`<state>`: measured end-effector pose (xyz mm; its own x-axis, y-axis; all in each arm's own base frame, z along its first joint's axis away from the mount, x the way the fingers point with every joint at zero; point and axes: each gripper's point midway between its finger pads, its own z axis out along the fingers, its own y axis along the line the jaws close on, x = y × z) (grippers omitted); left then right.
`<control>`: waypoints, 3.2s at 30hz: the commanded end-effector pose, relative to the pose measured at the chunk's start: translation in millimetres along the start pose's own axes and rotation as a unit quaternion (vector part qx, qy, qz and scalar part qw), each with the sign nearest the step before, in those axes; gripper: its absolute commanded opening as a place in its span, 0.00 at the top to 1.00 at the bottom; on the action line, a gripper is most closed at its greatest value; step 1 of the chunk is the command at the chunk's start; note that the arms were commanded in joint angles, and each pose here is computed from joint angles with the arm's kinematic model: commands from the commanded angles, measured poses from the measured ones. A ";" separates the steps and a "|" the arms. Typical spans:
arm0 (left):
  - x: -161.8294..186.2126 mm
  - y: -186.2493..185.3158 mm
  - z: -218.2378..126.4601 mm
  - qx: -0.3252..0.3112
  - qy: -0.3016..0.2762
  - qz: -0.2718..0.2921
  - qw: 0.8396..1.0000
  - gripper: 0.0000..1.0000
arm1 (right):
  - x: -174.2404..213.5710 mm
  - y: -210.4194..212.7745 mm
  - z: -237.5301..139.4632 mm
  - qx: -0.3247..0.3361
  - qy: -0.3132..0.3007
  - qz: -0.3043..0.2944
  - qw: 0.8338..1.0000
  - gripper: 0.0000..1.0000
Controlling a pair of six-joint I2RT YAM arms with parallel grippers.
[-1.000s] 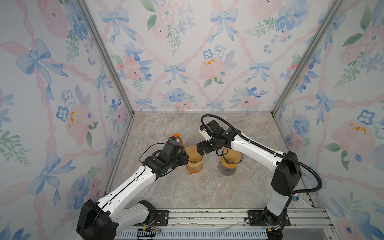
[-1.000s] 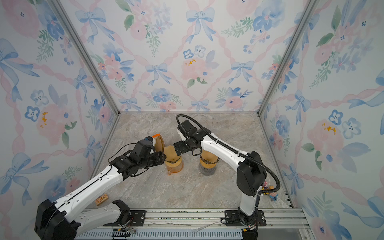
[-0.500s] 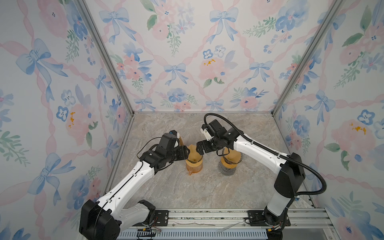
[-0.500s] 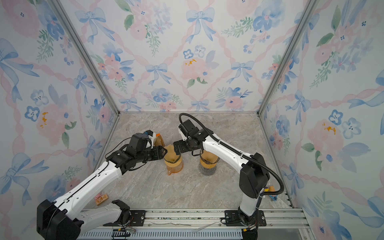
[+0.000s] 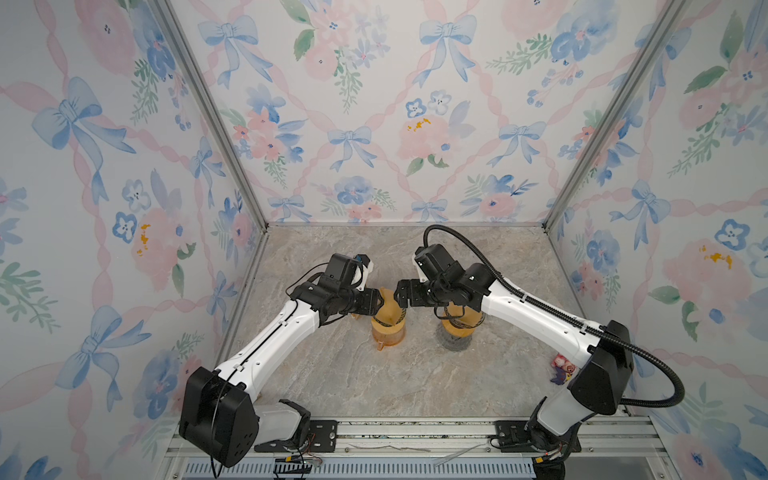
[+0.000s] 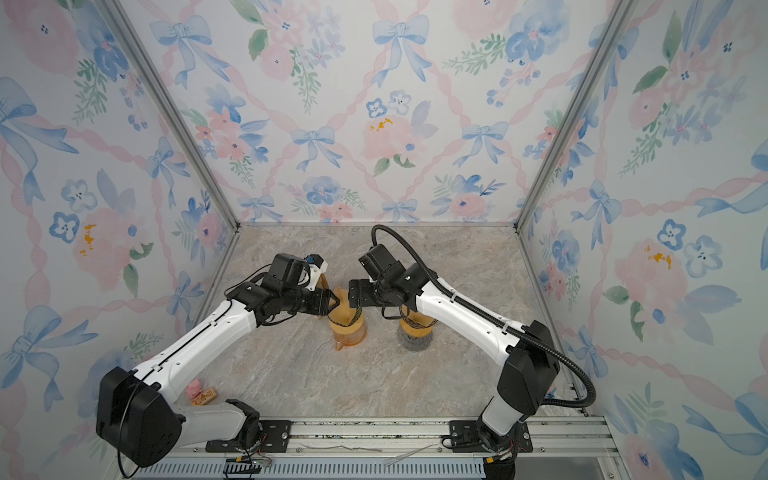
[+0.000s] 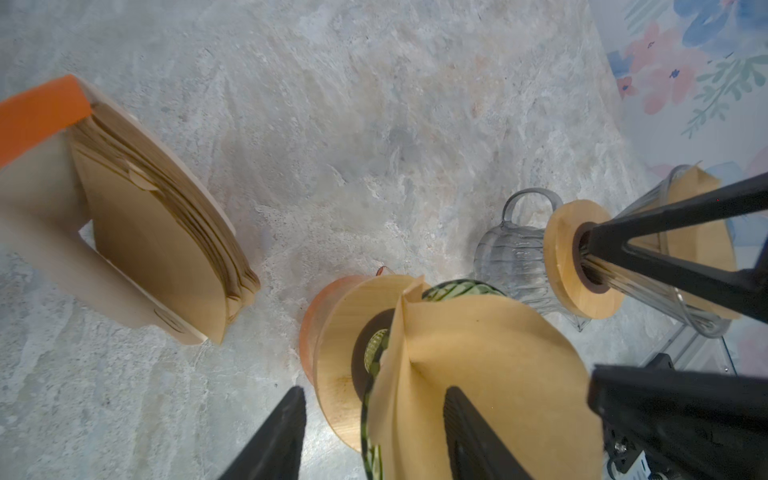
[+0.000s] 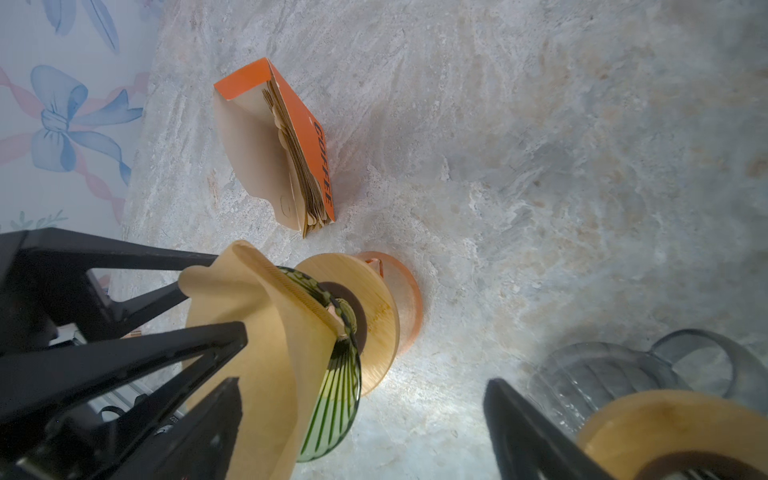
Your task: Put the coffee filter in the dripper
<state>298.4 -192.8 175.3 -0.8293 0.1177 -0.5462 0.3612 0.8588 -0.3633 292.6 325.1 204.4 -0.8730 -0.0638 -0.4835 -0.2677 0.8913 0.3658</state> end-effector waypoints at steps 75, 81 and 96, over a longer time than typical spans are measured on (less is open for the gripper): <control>-0.7 23.9 4.1 -0.006 0.021 0.011 1.000 0.43 | 9.1 -31.7 55.5 0.027 0.017 -0.020 0.999 0.06; 12.0 34.0 16.9 -0.020 0.044 -0.016 0.999 0.44 | 16.0 -40.0 58.1 0.038 0.018 -0.021 0.999 0.06; 5.0 24.9 5.1 -0.006 0.017 -0.020 1.000 0.44 | -0.5 -25.8 36.4 0.020 -0.010 -0.043 0.999 0.06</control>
<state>307.8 -174.6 145.9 -0.8657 0.1189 -0.4863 0.3229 0.8749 -0.3609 313.0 322.5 138.7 -0.8654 -0.1315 -0.4835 -0.3049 0.9039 0.2998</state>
